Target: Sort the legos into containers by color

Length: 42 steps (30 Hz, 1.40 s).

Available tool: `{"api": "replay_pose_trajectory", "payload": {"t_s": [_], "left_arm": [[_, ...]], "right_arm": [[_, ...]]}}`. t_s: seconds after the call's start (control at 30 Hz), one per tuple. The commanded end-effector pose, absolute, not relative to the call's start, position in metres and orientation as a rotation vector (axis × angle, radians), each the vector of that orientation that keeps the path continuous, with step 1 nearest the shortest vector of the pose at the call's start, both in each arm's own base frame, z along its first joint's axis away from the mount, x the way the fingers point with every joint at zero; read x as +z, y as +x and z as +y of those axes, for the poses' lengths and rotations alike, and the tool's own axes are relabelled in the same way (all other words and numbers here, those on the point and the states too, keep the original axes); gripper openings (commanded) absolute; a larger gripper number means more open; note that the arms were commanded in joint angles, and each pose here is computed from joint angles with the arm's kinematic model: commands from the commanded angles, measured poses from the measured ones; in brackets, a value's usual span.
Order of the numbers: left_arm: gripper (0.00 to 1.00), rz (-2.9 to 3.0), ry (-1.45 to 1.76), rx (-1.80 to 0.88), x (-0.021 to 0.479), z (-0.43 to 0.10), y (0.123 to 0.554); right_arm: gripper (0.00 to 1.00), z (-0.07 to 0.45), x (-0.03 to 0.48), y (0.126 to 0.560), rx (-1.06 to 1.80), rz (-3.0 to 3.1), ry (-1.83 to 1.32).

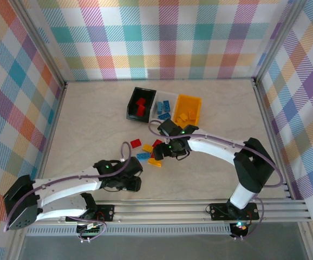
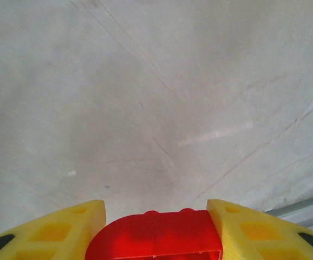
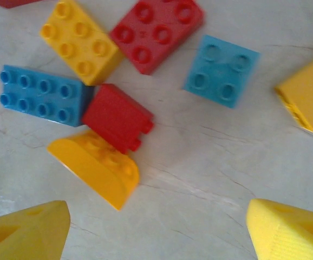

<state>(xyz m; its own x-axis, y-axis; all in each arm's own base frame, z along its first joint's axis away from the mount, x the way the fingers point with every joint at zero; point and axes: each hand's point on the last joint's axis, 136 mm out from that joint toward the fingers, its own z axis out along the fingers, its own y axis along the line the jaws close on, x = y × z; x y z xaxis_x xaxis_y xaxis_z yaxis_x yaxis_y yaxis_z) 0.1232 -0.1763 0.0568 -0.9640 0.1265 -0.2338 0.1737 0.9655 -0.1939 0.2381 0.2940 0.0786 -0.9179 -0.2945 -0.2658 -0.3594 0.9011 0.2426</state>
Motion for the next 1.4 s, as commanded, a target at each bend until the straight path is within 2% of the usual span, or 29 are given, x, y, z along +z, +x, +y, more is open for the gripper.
{"api": "replay_pose_trajectory", "payload": {"t_s": [0.0,0.23,0.4,0.53,0.8,1.1,1.27,1.37], "left_arm": [[0.46,2.867,0.17,-0.286,0.081,-0.159,0.144],[0.48,2.745,0.015,-0.321,0.129,-0.146,0.229],[0.48,2.678,-0.002,-0.31,0.16,-0.15,0.291],[0.48,2.661,-0.019,-0.302,0.166,-0.152,0.332],[0.48,2.684,-0.02,-0.324,0.16,-0.164,0.397],[0.48,2.708,-0.029,-0.347,0.149,-0.162,0.433],[0.48,2.719,-0.01,-0.364,0.145,-0.173,0.457],[0.48,2.721,-0.006,-0.387,0.142,-0.181,0.471]], "right_arm": [[0.85,0.308,0.07,0.233,0.441,2.874,-0.579],[0.86,0.327,0.054,0.229,0.385,2.935,-0.524],[0.92,0.339,0.042,0.22,0.298,2.963,-0.497],[0.91,0.339,0.035,0.22,0.28,2.97,-0.492],[0.8,0.349,0.032,0.221,0.318,2.95,-0.563],[0.67,0.361,0.05,0.196,0.339,2.932,-0.657],[0.56,0.357,0.041,0.202,0.257,2.932,-0.681],[0.55,0.357,0.034,0.205,0.229,2.932,-0.683]]}}
